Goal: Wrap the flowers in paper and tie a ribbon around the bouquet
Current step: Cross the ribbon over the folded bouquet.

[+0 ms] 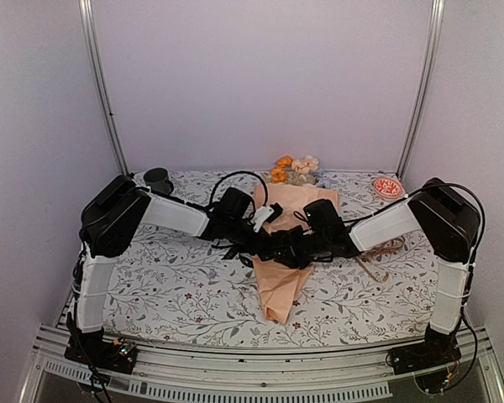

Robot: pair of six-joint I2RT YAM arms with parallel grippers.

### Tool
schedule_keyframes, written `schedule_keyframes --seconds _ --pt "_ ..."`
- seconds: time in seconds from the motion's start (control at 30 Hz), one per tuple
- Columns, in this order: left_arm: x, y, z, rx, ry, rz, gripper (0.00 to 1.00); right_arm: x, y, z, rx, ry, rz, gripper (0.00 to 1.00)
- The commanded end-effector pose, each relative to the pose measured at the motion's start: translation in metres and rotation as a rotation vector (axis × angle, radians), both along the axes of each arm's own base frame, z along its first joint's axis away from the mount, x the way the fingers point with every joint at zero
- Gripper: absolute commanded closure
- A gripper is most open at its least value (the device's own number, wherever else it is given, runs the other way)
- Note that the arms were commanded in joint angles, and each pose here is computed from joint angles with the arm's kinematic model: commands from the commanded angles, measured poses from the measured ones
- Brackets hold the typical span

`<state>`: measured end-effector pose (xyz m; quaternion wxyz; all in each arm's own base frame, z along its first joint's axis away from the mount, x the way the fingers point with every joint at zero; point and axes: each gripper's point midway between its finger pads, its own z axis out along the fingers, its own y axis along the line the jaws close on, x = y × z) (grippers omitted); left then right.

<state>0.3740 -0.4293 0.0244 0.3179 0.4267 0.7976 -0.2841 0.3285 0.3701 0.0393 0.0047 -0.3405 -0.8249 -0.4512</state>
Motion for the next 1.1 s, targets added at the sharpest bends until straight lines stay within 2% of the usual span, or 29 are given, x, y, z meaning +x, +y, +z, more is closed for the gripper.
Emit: schedule_keyframes --seconds 0.0,0.2,0.33,0.53,0.87,1.07 --pt "-0.009 0.004 -0.013 0.025 0.019 -0.026 1.0 0.018 -0.005 -0.012 -0.011 0.028 -0.059 0.63" --pt "-0.008 0.003 -0.008 0.018 0.006 -0.027 1.0 0.018 -0.013 -0.017 -0.009 0.05 -0.09 0.79" --pt "-0.008 0.0 -0.007 0.011 0.009 -0.034 1.0 0.023 -0.012 -0.012 0.015 0.023 -0.075 0.99" --pt "0.003 0.011 -0.009 0.036 -0.005 0.009 1.0 0.018 -0.008 0.011 0.037 -0.061 0.025 0.99" --pt "0.009 0.013 -0.011 0.03 0.01 0.024 1.0 -0.03 -0.017 0.032 0.064 -0.144 0.243 0.99" --pt "0.009 0.01 -0.01 0.016 0.026 0.023 1.0 -0.019 -0.011 0.022 0.048 -0.127 0.219 0.99"
